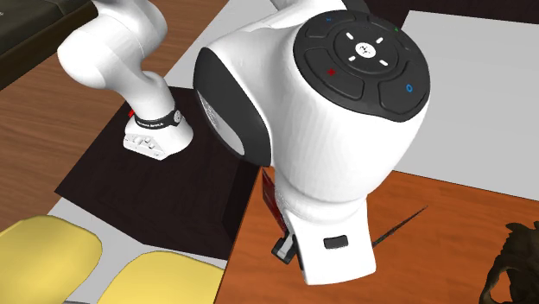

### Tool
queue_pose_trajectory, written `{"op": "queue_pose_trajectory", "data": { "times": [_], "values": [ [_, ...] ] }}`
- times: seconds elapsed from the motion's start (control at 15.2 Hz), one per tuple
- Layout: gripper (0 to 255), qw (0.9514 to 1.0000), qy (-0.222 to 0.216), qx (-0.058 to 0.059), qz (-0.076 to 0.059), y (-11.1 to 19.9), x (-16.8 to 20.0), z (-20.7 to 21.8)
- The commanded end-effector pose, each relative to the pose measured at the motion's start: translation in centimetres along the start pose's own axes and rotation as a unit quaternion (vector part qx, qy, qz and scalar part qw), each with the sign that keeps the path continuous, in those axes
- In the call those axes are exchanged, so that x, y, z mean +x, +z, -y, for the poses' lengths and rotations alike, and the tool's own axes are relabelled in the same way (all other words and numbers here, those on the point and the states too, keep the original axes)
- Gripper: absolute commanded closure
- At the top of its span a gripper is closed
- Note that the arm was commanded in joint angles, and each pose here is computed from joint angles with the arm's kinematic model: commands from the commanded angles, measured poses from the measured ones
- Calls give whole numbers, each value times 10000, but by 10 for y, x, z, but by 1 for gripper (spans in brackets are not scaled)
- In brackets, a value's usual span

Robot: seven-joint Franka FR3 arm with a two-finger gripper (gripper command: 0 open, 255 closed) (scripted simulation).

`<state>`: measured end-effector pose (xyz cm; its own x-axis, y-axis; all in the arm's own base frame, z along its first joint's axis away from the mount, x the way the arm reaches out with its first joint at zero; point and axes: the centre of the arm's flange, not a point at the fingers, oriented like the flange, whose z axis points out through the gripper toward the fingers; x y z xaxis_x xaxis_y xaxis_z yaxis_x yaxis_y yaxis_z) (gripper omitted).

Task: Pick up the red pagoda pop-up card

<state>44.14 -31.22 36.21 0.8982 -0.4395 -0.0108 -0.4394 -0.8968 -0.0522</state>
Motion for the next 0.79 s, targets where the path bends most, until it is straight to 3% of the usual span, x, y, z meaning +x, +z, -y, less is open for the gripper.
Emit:
{"op": "queue_pose_trajectory", "data": {
  "times": [0.0,0.73],
  "values": [
    [255,10000,1,-1,0,-8,0,0],
    [255,10000,1,-1,0,-66,-1,3]
  ]
}}
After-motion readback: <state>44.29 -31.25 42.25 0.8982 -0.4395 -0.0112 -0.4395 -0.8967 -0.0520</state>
